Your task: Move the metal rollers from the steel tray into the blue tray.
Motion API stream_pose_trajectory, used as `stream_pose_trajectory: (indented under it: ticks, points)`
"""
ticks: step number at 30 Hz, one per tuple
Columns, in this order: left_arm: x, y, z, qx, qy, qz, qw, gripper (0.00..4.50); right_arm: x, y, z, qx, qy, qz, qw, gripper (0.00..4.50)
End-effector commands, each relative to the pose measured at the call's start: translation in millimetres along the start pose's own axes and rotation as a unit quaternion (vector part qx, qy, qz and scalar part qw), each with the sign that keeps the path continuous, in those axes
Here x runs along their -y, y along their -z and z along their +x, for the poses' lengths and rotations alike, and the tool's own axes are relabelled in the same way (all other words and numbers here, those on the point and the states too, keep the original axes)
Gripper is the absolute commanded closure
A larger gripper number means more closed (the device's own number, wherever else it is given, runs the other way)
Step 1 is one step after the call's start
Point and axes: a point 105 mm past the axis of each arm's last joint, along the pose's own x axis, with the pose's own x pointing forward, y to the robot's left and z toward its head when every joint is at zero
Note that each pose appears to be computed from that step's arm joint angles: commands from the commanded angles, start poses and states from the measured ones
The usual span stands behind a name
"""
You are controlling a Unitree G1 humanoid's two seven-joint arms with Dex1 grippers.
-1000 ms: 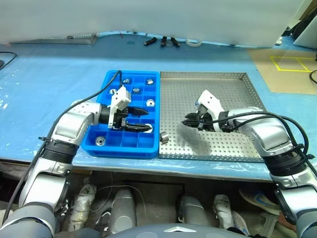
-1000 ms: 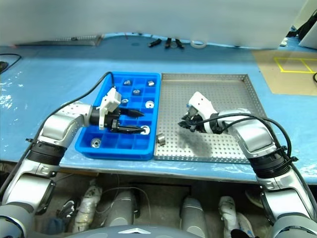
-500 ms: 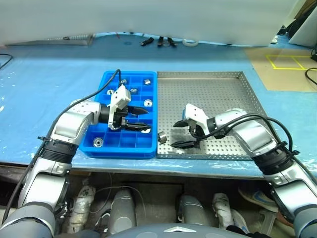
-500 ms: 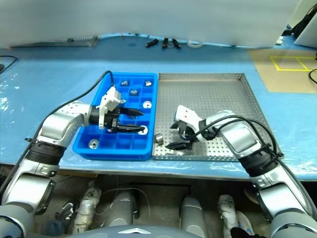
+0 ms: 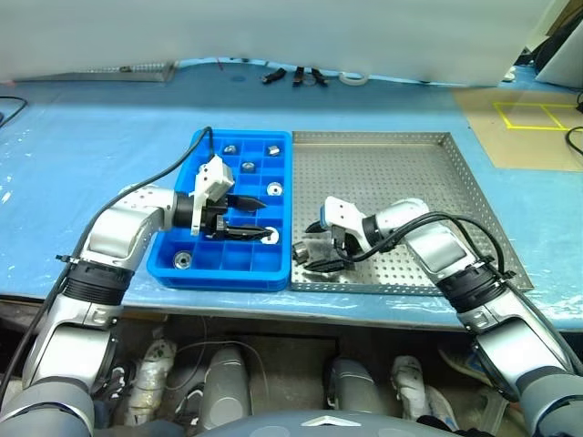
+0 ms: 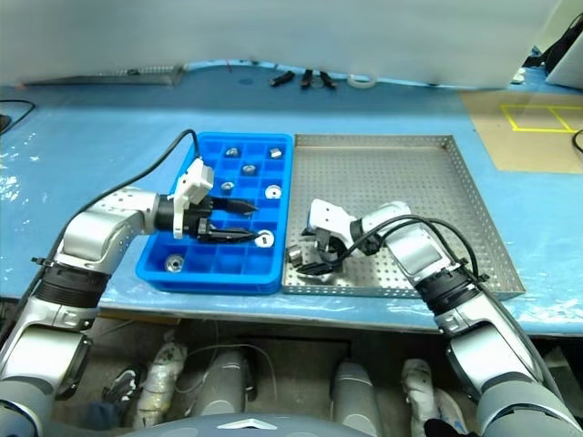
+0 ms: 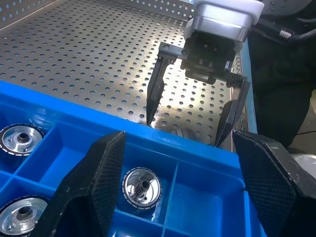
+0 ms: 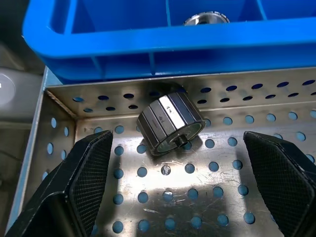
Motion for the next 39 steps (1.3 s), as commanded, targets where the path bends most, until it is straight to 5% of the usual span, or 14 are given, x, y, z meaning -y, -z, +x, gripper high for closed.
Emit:
stream_pose_trajectory:
  ticks: [1, 8, 11, 17, 31, 39]
  points:
    - [1.4, -11.9, -7.0, 0.01, -0.007, 0.022, 1.0, 0.86, 5.6, -7.1, 3.5, -0.001, 0.004, -0.033, 0.999, 0.03]
    - [0.5, -11.9, -9.8, 0.006, -0.012, 0.022, 1.0, 0.86, -2.4, -7.5, 13.7, 0.011, -0.015, -0.041, 0.999, 0.03]
    - [0.1, -11.4, -10.6, 0.004, -0.013, 0.021, 1.0, 0.86, -3.2, -8.5, 14.8, 0.011, -0.015, -0.045, 0.999, 0.62]
    - [1.4, -10.5, -8.4, 0.005, -0.009, 0.02, 1.0, 0.86, -4.5, -8.3, 15.6, 0.012, -0.017, -0.038, 0.999, 2.7]
    - [4.4, -15.7, -0.2, 0.017, 0.013, 0.027, 0.999, 0.86, 1.9, -3.6, -17.3, -0.003, 0.0, -0.025, 1.0, 2.72]
    - [-8.8, -31.1, -4.3, 0.032, -0.008, 0.055, 0.998, 0.86, 5.0, -54.4, -45.0, 0.052, 0.006, -0.066, 0.996, 2.72]
